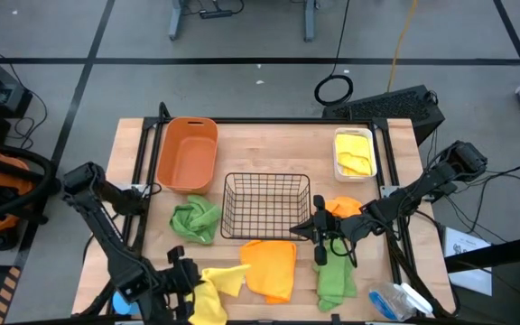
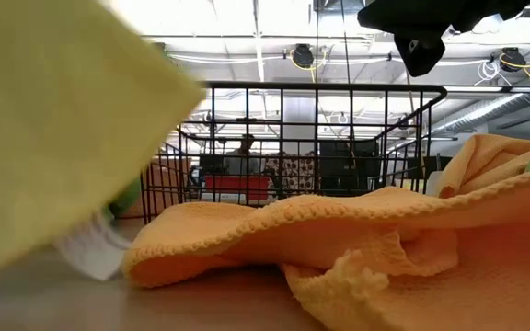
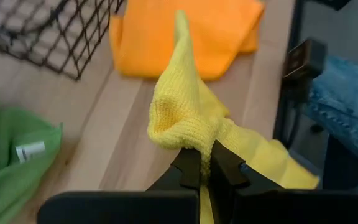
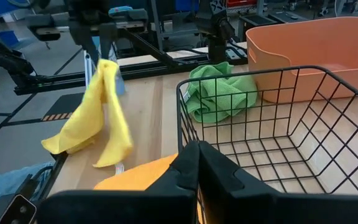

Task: Sort microfiber towel by color & place in baskets
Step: Put the yellow microfiber towel into the white bin

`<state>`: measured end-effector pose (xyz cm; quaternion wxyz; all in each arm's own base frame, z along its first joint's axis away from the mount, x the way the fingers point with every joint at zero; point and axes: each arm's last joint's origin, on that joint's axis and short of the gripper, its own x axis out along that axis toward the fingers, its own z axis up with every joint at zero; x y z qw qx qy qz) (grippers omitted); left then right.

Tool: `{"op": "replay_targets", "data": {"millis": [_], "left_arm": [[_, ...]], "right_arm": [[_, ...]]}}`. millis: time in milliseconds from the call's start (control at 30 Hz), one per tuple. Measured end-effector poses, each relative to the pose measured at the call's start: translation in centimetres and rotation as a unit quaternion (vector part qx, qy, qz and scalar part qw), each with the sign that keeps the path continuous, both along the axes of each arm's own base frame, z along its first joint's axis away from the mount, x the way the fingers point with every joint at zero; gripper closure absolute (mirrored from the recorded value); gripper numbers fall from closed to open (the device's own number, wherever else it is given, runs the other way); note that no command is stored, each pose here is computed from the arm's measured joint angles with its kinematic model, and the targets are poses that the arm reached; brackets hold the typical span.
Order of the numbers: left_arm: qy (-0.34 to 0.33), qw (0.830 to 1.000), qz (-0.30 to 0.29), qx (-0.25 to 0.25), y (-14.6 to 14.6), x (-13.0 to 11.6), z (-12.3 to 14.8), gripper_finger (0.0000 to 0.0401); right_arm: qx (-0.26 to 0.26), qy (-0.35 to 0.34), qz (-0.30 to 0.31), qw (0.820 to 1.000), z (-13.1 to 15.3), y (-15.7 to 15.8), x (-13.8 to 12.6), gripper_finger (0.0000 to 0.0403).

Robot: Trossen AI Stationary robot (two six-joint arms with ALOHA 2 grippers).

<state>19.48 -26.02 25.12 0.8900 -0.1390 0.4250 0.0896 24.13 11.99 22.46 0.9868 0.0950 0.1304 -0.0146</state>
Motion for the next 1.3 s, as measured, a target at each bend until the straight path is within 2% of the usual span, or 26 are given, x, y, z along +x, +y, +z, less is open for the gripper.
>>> {"op": "replay_targets", "data": {"millis": [167,300,500,600,800,1033,1167,1300], "left_arm": [[-0.038,0.999,-0.021,0.022,-0.4,0.4,1.7,0.0394],[-0.059,0.996,-0.037,0.047,-0.4,0.9,2.7,0.0394],[-0.08,0.992,-0.053,0.08,0.3,2.3,4.1,0.0394],[-0.082,0.99,-0.061,0.098,0.7,3.0,4.4,0.0394],[-0.082,0.986,-0.066,0.127,1.8,4.3,4.5,0.0394],[-0.127,0.971,-0.121,0.16,1.7,5.8,5.3,0.0388],[-0.145,0.965,-0.135,0.174,1.8,6.5,5.7,0.0386],[-0.159,0.96,-0.122,0.197,2.4,7.2,6.0,0.0385]], "right_arm": [[0.012,-0.017,0.0,1.0,0.3,0.1,0.1,0.0403],[0.056,-0.026,-0.001,0.998,0.0,0.4,0.6,0.0403],[0.08,-0.069,0.064,0.992,-0.3,1.4,1.6,0.0403],[0.085,-0.086,0.068,0.99,0.1,1.7,1.9,0.0403],[0.074,-0.065,0.072,0.992,0.8,2.9,3.3,0.0394],[0.022,-0.026,0.092,0.995,1.6,5.5,5.9,0.0332],[0.014,-0.019,0.132,0.991,2.6,7.1,7.1,0.0301],[0.002,-0.006,0.174,0.985,3.2,8.7,8.0,0.029]]}}
